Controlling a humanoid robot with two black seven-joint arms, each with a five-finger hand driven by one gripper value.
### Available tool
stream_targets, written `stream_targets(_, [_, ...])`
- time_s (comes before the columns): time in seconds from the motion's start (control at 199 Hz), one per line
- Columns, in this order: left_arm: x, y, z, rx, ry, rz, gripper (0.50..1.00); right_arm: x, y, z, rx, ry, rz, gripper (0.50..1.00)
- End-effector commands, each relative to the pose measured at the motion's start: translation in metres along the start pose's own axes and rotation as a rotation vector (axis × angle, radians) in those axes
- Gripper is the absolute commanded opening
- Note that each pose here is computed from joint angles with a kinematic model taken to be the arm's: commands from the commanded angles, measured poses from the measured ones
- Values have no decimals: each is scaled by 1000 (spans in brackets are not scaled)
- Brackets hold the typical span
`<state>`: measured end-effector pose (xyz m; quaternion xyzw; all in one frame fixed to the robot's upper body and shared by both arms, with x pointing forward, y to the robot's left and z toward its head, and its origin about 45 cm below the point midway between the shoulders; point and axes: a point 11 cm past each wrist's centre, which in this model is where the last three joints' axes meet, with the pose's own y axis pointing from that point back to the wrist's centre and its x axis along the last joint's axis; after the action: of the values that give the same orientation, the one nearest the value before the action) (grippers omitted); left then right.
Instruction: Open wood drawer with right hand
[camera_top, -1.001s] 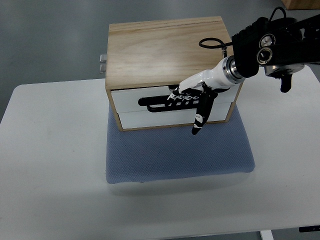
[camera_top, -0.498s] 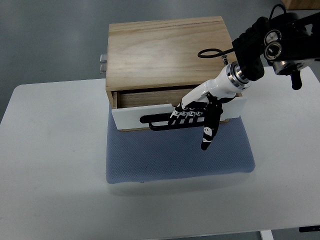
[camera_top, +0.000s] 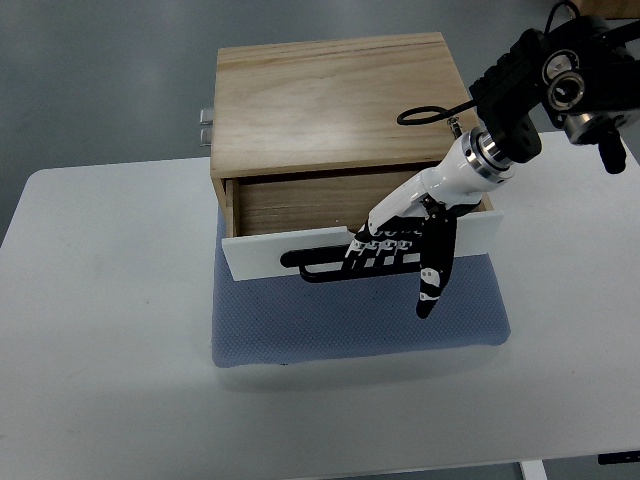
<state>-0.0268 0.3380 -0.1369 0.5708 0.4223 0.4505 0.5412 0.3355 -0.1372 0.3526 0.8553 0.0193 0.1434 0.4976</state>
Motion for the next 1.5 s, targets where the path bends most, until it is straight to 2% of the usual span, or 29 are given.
stream_targets(0.0, [0,0,0,1,0,-1,1000,-1,3,-2,4,5,4,944])
stream_targets(0.317, [0,0,0,-1,0,1,1000,-5,4,-6,7,16,-7,944])
stream_targets(0.553, [0,0,0,1,0,1,1000,2,19,-13,21,29,36,944])
stream_targets(0.81, [0,0,0,-1,-1,1,1000,17,48,-33,102,-21,116,944])
stream_targets(1.026, [0,0,0,-1,0,1,1000,51,94,-54,275,-120,267,944])
stream_targets(1.162, [0,0,0,-1,-1,1,1000,88,127,-55,411,-241,480,944])
stream_targets(1.348, [0,0,0,-1,0,1,1000,124,171,-26,592,-412,734,944])
stream_targets(1.494, [0,0,0,1,0,-1,1000,143,207,20,725,-574,936,944])
